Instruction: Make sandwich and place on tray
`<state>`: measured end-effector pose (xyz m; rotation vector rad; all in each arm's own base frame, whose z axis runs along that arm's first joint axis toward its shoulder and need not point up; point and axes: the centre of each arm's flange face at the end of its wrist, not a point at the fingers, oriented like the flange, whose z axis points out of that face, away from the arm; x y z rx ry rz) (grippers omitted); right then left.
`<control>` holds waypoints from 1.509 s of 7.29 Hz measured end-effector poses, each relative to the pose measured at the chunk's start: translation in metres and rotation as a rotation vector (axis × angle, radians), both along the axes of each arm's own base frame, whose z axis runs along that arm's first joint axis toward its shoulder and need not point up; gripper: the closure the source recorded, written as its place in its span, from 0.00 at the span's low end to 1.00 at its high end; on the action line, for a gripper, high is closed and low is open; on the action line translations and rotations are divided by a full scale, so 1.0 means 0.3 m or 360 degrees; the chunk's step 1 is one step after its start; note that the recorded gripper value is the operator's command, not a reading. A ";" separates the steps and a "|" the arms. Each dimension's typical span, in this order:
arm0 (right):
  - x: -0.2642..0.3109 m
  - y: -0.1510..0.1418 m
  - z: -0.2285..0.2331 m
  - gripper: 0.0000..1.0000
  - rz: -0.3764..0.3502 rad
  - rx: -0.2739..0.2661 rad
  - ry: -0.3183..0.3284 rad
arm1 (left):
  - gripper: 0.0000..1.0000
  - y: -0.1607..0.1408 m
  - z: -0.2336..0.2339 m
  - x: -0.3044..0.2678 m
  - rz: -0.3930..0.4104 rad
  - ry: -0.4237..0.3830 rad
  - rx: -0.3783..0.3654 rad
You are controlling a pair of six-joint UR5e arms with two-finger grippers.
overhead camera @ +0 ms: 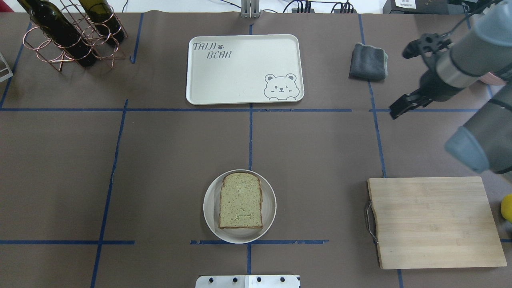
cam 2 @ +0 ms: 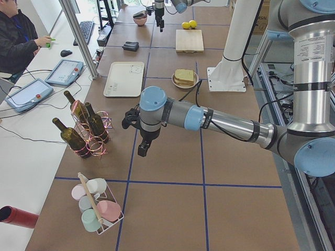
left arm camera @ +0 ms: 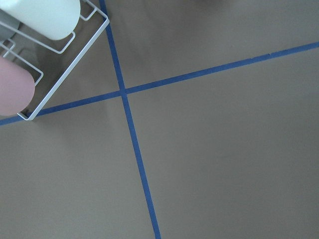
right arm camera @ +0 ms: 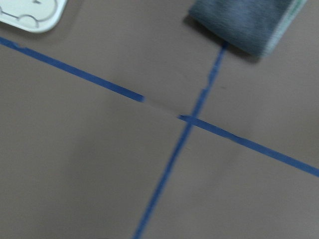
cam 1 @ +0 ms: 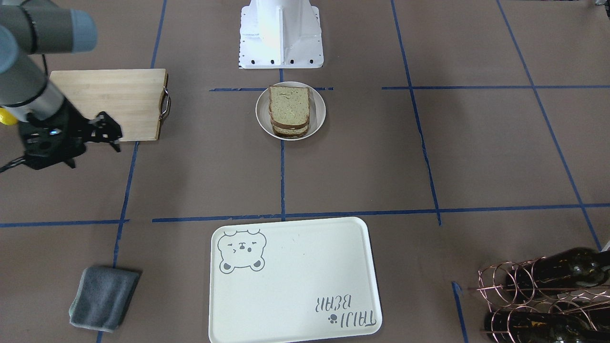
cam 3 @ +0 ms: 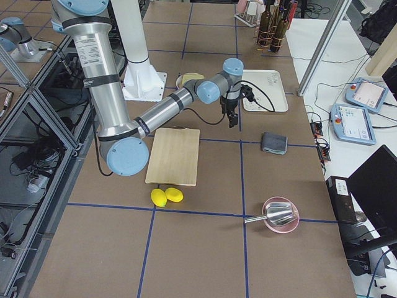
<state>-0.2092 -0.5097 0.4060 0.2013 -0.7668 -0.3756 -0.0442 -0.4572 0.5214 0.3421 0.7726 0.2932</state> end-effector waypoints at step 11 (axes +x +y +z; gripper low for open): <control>0.976 0.441 0.728 0.00 0.0168 -0.0254 0.0047 | 0.01 0.186 -0.842 1.256 -0.0173 0.0485 -0.0607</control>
